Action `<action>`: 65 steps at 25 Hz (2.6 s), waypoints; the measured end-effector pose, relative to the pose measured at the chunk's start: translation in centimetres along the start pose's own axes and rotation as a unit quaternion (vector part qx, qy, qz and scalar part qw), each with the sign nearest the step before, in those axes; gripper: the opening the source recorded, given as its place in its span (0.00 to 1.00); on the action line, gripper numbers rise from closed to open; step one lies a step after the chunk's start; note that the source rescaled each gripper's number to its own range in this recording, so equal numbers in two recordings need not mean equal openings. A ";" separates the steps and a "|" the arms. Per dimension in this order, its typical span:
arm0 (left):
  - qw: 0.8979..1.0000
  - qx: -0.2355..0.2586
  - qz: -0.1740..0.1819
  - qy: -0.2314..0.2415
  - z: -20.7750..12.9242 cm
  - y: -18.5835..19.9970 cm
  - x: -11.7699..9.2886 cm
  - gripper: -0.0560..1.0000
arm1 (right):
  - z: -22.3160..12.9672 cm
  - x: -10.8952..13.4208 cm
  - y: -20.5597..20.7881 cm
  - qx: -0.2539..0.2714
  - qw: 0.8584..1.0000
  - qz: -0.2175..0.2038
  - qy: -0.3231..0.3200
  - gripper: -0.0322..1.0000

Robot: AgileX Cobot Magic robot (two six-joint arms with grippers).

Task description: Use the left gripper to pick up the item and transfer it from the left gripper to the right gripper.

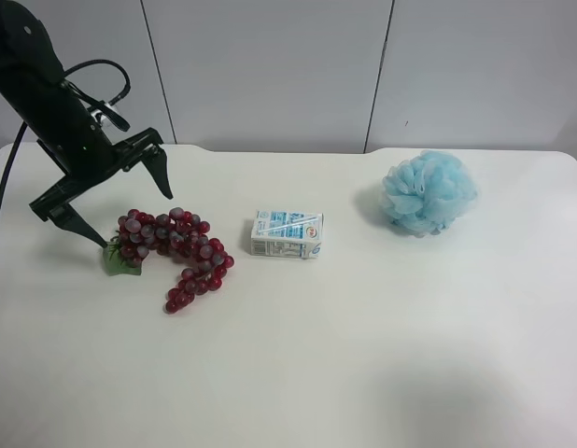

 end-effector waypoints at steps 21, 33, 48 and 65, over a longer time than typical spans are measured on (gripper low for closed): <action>0.997 -0.020 -0.027 0.067 2.8 -6.9 -0.9 0.95 | 0.0 0.0 0.0 0.000 1.000 0.000 0.000 0.68; 0.999 -0.038 -0.013 0.023 3.2 -6.8 -0.5 0.18 | 0.0 0.0 0.0 0.000 1.000 0.000 0.000 0.68; 0.986 -0.073 -0.059 -0.135 2.0 -0.2 -2.1 0.10 | 0.0 0.0 0.0 0.000 1.000 0.000 0.000 0.68; 0.879 -0.138 -0.149 -0.431 -8.0 14.8 -1.8 0.07 | 0.0 0.0 0.0 0.000 1.000 0.000 0.000 0.68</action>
Point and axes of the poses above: a point on each arm's last joint axis where the gripper is mounted, y pointing back along that axis away from the gripper, x along the wrist's bending axis when the last joint is at zero, z = x × y, the point moved 5 cm from there along -y, pointing out along that axis toward the gripper, and after that the axes turned 8 degrees about y, right-handed, at the moved point
